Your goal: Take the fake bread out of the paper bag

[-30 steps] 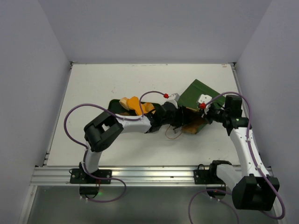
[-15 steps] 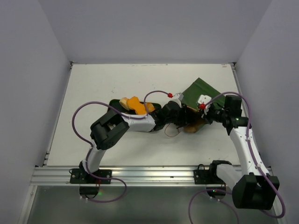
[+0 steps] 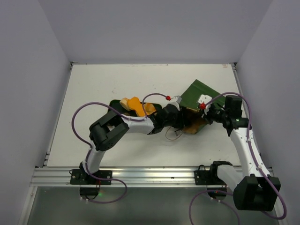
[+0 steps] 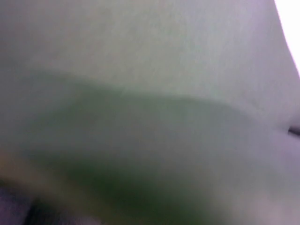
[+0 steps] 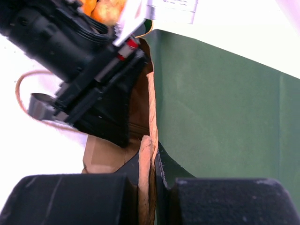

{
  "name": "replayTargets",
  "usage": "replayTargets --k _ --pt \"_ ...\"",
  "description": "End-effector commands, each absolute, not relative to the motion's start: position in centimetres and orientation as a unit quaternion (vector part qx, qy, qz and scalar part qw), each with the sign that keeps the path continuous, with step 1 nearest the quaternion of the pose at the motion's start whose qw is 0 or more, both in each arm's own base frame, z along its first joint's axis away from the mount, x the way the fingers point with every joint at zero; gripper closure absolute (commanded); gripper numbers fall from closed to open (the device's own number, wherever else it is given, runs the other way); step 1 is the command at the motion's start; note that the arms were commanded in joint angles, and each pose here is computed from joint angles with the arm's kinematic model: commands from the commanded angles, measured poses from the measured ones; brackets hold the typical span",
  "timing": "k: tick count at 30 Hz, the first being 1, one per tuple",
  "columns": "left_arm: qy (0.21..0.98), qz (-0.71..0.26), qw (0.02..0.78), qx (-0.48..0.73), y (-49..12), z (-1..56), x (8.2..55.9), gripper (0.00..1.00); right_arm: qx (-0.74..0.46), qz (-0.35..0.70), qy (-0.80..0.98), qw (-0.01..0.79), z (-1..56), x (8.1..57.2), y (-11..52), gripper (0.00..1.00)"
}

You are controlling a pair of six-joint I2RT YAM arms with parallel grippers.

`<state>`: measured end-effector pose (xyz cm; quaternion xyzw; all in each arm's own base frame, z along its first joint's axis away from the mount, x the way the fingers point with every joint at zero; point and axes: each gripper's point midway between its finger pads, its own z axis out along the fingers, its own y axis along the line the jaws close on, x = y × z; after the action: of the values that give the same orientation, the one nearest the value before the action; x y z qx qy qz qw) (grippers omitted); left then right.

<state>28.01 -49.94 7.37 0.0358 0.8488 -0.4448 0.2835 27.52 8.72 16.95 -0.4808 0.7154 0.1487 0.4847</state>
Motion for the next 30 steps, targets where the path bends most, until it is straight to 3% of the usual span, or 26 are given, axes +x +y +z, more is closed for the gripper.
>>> replayTargets --k 1,14,30 --pt "0.824 -0.451 0.343 0.030 -48.8 11.3 29.1 1.00 -0.470 0.156 0.706 0.507 18.2 27.7 9.4 1.00" --pt "0.825 -0.457 0.328 0.057 -44.2 13.2 24.8 1.00 -0.405 0.082 0.734 0.539 19.5 30.3 7.0 1.00" --pt "0.818 -0.477 0.314 0.063 -39.9 16.4 20.8 1.00 -0.373 0.071 0.743 0.552 20.2 30.9 6.4 1.00"
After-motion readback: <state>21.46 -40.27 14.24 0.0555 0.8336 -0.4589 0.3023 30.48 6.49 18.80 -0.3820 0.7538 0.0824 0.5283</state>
